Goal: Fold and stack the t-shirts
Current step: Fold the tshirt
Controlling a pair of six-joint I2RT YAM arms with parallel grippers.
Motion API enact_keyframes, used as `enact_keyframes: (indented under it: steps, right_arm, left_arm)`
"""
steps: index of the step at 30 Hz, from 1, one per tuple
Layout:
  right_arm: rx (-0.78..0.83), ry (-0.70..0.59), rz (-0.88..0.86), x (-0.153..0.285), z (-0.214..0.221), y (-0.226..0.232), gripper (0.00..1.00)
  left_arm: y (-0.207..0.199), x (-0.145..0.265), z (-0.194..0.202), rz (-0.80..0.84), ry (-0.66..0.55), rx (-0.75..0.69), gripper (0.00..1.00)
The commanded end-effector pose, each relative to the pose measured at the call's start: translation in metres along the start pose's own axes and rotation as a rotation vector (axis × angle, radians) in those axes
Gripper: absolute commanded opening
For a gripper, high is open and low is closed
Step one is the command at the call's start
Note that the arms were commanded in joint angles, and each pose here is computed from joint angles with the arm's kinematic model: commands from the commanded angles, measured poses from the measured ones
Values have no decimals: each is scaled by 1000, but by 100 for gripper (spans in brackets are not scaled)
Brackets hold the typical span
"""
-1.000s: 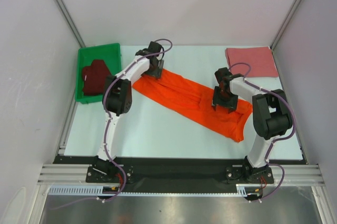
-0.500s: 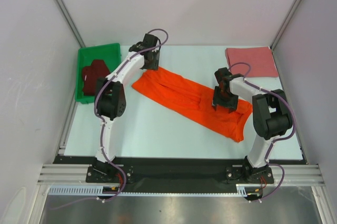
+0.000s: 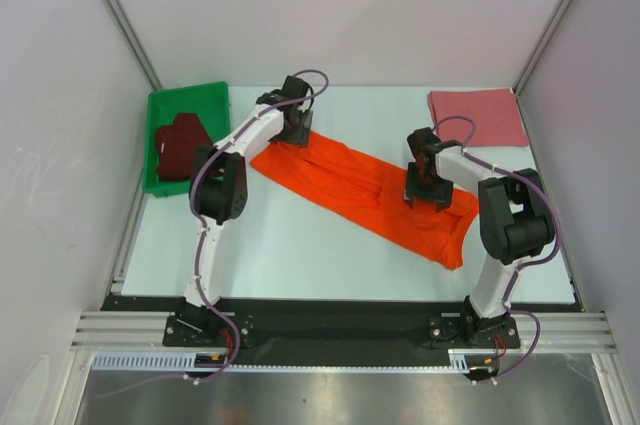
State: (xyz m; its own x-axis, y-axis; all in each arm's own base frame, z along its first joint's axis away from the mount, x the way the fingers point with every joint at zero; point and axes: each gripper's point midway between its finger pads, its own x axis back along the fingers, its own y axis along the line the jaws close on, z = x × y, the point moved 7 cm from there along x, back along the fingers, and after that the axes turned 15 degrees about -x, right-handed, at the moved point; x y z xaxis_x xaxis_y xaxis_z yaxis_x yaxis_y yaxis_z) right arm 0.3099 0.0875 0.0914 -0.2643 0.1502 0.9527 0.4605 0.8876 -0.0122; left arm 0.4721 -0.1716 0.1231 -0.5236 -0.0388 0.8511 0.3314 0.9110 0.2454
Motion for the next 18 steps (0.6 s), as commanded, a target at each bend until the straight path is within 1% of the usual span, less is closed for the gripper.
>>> enact_keyframes:
  steps: [1, 2, 4, 5, 7, 8, 10, 11, 13, 14, 15, 16, 17, 18]
  right_arm:
    - [11, -46, -24, -7, -10, 10, 72]
    - [15, -44, -31, -9, -9, 11, 72]
    - [21, -33, -51, -18, -9, 17, 71]
    - [23, -29, -58, -21, -9, 19, 71]
    - [24, -13, -69, -30, -9, 25, 70]
    - [19, -10, -74, -33, -9, 26, 70]
    - [21, -7, -89, -39, -11, 33, 70]
    - [22, 5, -83, -46, -10, 35, 70]
    - [37, 2, -86, -50, -12, 42, 70]
    - [43, 2, -86, -56, -14, 47, 70]
    - [43, -1, -91, -58, -17, 51, 70]
    - [53, 4, -95, -62, -18, 55, 70]
    - [61, -12, -111, -61, -25, 64, 70]
    - [73, 0, -102, -69, -24, 69, 70]
  left_arm:
    - [-2, -23, 1, -44, 46, -51, 73]
    - [-3, -30, 7, -50, 93, -59, 73]
    - [-3, -38, 15, -64, 145, -65, 72]
    - [-4, -39, 22, -70, 188, -73, 72]
    - [-7, -41, 32, -60, 230, -76, 72]
    - [-9, -43, 43, -47, 284, -88, 71]
    - [-12, -38, 50, -43, 319, -97, 70]
    - [-14, -38, 61, -30, 360, -107, 70]
    - [-18, -30, 70, 14, 390, -112, 70]
    - [-22, -29, 84, 46, 448, -126, 70]
    - [-25, -25, 91, 62, 476, -134, 70]
    - [-29, -18, 95, 77, 488, -139, 70]
    - [-35, -17, 112, 120, 527, -138, 70]
    - [-41, -12, 119, 141, 534, -139, 70]
